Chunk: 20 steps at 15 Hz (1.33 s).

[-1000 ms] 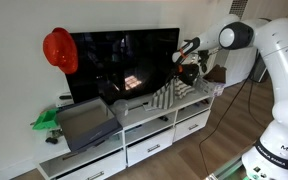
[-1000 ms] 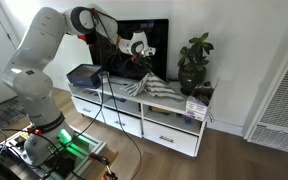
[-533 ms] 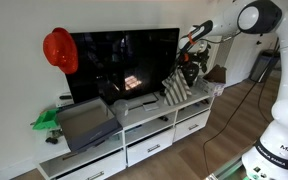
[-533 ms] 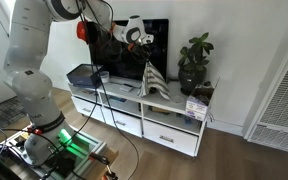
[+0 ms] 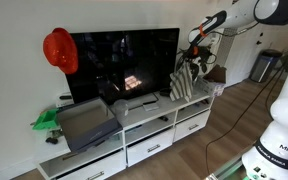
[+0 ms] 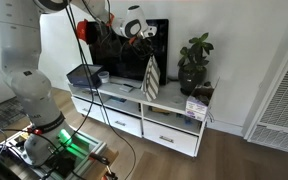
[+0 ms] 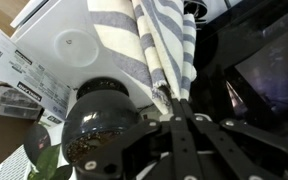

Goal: Move the towel to the right

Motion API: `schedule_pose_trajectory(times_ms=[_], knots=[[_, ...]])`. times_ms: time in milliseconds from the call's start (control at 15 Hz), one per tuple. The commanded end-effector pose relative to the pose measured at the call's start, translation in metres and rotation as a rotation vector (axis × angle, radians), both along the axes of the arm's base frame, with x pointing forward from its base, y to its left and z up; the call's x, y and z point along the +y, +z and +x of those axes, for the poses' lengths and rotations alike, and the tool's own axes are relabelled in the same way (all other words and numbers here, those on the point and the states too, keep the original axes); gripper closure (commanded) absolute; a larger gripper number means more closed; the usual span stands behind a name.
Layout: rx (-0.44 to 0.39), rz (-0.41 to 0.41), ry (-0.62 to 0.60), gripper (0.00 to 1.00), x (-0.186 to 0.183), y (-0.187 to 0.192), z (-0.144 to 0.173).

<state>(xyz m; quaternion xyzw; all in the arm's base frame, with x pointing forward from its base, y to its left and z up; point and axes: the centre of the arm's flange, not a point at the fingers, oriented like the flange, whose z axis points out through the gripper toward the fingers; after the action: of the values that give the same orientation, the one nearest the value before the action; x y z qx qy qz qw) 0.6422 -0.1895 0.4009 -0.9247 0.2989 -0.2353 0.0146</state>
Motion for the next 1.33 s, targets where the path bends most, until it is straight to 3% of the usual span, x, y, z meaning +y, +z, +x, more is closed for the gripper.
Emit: schedule_pose_trajectory(times_ms=[0,400,800,1000,1267], knots=[[-0.071,-0.012,-0.116,1.00,-0.016,0.019,-0.035],[-0.137,-0.076,-0.354,1.00,-0.069,0.006,-0.048],[-0.137,-0.134,-0.626,1.00,-0.106,-0.051,-0.025],[-0.144,-0.123,-0.665,1.00,-0.096,-0.083,0.000],[-0.218,-0.095,-0.604,1.00,-0.074,-0.107,0.037]])
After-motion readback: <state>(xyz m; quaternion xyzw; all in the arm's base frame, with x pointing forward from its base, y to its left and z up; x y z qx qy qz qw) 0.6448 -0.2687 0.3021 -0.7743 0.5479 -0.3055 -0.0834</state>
